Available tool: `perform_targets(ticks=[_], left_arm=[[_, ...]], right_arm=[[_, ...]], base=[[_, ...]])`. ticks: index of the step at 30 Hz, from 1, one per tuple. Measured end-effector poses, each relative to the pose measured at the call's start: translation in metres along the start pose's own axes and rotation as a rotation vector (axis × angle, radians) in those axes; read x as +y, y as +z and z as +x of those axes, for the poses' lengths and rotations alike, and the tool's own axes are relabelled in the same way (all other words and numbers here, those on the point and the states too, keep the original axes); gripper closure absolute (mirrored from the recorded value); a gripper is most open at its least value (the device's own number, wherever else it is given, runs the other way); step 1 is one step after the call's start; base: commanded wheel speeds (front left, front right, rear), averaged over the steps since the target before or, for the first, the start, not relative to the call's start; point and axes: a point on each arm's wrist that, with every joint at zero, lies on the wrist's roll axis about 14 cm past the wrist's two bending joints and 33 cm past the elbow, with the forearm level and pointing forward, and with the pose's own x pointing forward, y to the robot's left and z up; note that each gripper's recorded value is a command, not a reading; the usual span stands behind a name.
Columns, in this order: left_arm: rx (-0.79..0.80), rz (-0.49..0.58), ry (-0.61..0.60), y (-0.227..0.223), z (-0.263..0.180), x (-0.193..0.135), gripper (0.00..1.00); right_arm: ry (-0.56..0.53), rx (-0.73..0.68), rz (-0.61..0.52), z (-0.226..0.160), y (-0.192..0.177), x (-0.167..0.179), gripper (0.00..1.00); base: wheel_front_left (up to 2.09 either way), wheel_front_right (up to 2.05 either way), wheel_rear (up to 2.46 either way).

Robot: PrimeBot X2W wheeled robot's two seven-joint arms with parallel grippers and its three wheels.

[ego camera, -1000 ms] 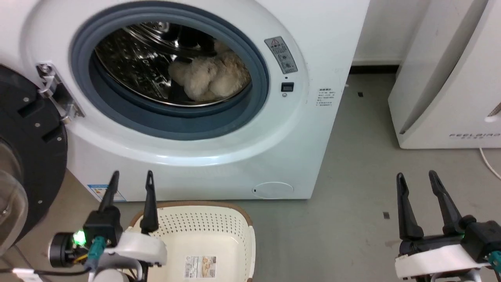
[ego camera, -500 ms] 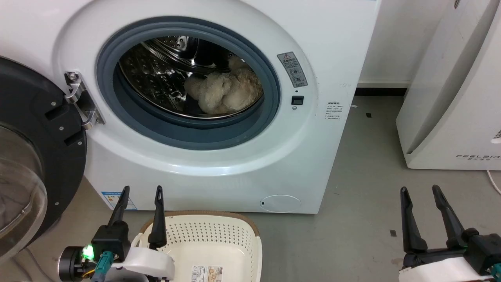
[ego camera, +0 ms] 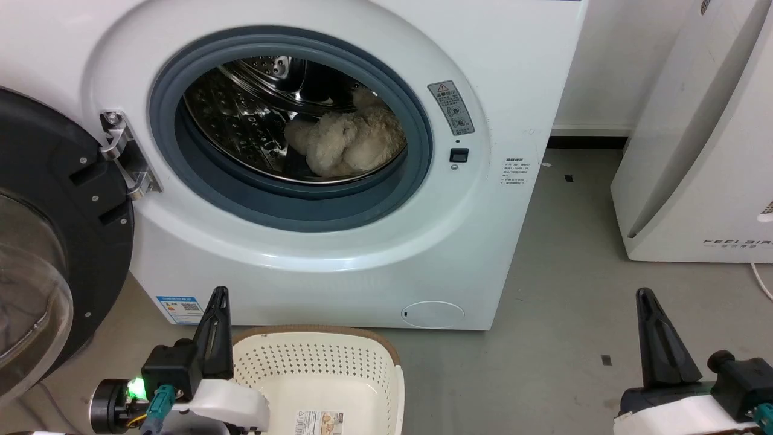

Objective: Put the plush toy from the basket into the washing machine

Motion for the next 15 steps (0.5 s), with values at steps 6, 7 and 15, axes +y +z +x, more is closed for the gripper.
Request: perform_targets(ticks=[6,7,15], left_arm=[[0.005,0.0,-0.002,0.0006,0.0006,-0.0007,1.0],[0.006,0.0,-0.002,0.0007,0.0007,-0.0008,1.0],[0.006,-0.001,-0.005,0.0029,0.0017,-0.0019,1.0]], right_arm=[[0.002,0.013,-0.007,-0.0003,-0.0017,0.0005,1.0],[0.003,0.014,-0.008,-0.0004,-0.0018,0.0007,1.0],[0.005,0.026,-0.013,-0.0008,-0.003,0.0013,1.0]], base=[[0.0,0.0,0.0],[0.0,0.0,0.0],[0.0,0.0,0.0]])
